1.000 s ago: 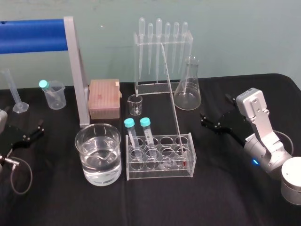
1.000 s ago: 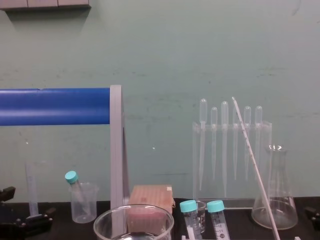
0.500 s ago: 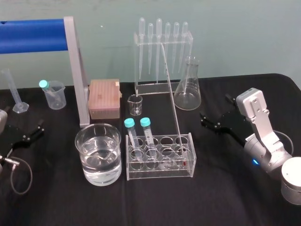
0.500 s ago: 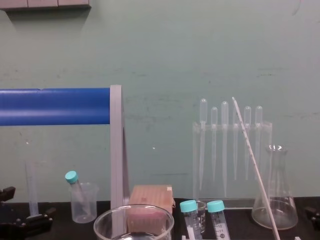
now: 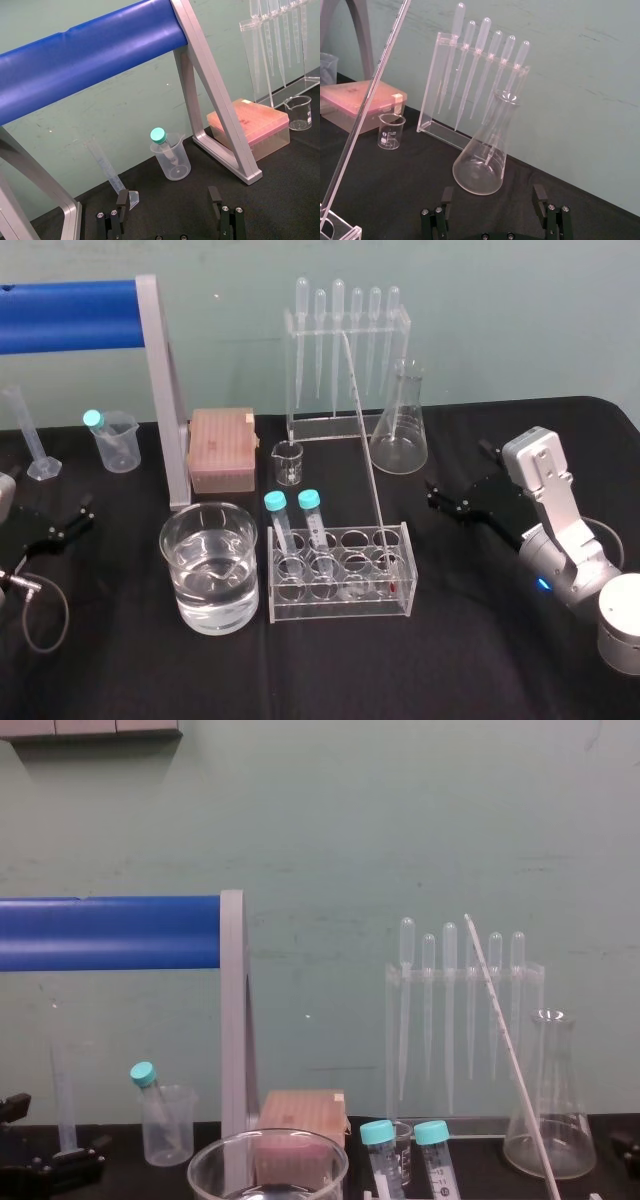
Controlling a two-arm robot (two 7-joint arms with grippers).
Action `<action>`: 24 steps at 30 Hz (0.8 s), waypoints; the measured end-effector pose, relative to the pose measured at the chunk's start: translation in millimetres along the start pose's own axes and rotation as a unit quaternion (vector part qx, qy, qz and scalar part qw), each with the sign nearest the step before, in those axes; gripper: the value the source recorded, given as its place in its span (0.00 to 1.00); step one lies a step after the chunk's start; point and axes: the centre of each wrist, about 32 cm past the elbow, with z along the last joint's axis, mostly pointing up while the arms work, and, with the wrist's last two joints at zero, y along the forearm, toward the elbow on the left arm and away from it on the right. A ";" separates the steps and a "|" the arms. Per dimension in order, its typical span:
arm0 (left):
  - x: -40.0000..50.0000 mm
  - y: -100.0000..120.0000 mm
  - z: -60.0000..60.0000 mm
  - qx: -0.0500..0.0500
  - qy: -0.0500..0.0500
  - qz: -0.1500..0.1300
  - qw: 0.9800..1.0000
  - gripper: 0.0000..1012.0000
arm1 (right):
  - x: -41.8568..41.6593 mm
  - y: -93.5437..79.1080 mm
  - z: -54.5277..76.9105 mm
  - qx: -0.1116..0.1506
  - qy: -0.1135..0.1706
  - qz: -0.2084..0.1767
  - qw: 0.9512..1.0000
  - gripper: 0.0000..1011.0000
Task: Hold the thermometer with one hand and immerse one end into the beaker, then reinsert it into the test tube rack.
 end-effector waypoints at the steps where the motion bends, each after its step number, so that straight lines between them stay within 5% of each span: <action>1: 0.0 0.0 0.0 0.000 0.000 0.000 1.000 1.00 | 0.3 0.0 0.2 0.000 0.002 -0.001 1.000 0.99; 9: 0.0 0.0 0.0 0.000 0.000 0.000 1.000 1.00 | 8.9 -0.7 16.1 0.025 0.094 -0.030 0.995 0.99; 16: 0.0 0.0 0.0 0.000 0.000 0.000 1.000 1.00 | 11.5 1.9 52.7 0.093 0.179 -0.030 0.979 0.99; 24: 0.0 0.0 0.0 0.000 0.000 0.000 1.000 1.00 | 4.4 9.7 84.9 0.163 0.219 0.006 0.962 0.99</action>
